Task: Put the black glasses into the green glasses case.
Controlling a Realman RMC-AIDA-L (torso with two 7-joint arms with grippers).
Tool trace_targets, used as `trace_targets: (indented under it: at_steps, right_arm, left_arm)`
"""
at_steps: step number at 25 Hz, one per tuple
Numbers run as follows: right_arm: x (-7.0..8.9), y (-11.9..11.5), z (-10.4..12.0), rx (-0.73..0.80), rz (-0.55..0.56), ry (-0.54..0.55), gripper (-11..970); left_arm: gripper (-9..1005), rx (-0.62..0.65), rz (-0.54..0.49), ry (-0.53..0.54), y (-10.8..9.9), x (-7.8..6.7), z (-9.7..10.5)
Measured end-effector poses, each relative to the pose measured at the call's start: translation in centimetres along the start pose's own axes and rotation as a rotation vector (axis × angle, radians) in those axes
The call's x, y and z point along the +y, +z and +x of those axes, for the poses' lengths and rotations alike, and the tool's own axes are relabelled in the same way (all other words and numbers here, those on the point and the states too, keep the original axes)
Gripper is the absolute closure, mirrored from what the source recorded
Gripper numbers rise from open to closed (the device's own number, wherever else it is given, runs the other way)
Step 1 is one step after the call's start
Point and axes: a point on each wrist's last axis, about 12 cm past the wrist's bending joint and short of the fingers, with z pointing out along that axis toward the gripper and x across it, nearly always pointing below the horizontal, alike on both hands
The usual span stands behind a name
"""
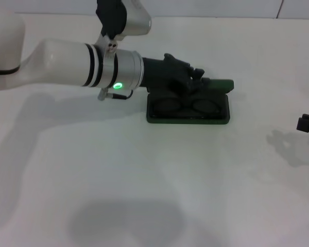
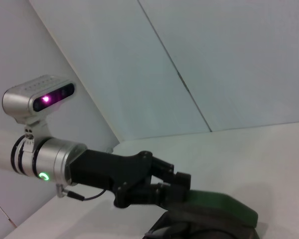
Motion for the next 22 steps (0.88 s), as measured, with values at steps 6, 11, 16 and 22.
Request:
trace_targets:
  at_steps: [6,11,16,22]
  right_arm:
    - [0.0,0.1,-0.2,0.0,-0.003,-0.004,710]
    - [0.0,0.2,-0.2,-0.001,-0.004,-0.005,708]
    - [0.0,0.2,-0.3,-0.001,-0.005,-0.007,706]
    - [0.0,0.1,-0.2,0.0,-0.003,-0.006,704]
  left_arm:
    - [769,0.002,0.028,-0.021,-0.3,-0.5,0.8]
    - [769,0.008,0.047,-0.03,-0.4,-0.8,1.4]
    - [769,0.032,0.062,-0.025,-0.3,-1.2,2.0]
    - [769,0.008,0.079,0.004,-0.3,-1.4,1.4]
